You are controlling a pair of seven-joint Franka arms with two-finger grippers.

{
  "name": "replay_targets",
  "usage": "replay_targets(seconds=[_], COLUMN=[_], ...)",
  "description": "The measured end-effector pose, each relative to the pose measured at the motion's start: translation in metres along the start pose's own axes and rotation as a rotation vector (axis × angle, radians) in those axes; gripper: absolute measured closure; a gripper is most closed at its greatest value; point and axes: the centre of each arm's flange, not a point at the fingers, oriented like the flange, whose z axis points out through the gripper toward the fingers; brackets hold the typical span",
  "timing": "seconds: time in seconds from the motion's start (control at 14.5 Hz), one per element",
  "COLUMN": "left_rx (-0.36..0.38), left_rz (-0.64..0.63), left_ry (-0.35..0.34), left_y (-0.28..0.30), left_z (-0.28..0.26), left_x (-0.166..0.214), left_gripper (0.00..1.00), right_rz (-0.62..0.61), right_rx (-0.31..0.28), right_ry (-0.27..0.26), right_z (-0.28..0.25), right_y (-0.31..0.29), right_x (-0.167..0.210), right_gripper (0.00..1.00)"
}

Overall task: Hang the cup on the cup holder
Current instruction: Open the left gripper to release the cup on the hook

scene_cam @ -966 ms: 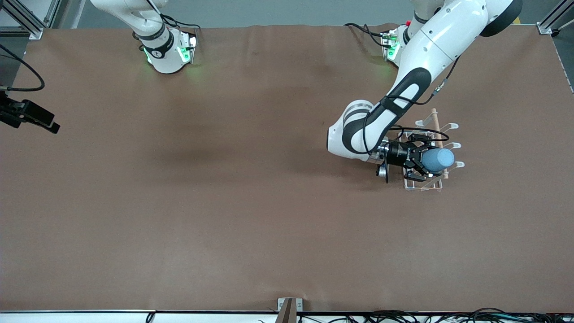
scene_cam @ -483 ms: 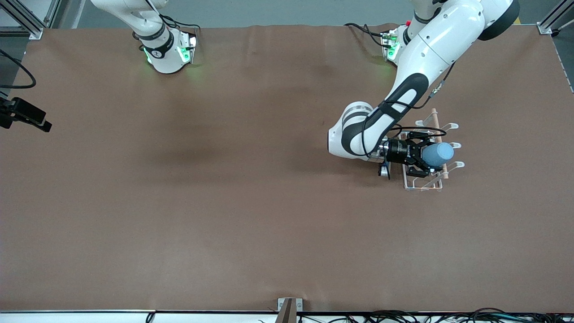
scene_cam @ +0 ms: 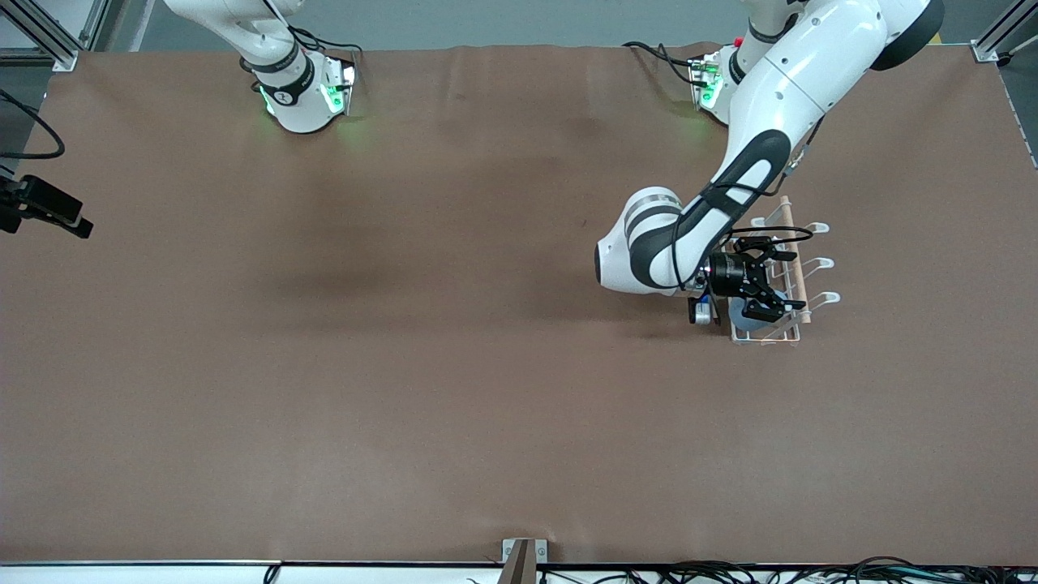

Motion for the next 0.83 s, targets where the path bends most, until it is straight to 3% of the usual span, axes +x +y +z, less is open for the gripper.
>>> replay_targets(seconds=[0.21,0.83], left_rx=[-0.015,-0.100], left_rz=[-0.171,-0.332], left_ry=[0.075,0.339], left_y=[-0.030,-0.055], left_z=[-0.011,-0.019], left_x=[-0.039,-0.123], left_gripper=[0.00,0.00], right_rz=[-0.002,-0.003], right_rx=[0.000,0.000], right_ry=[0.000,-0.002], right_z=[0.000,0.000], right_y=[-0.001,-0.002], right_x=[0.000,0.000], right_gripper=[0.00,0.00])
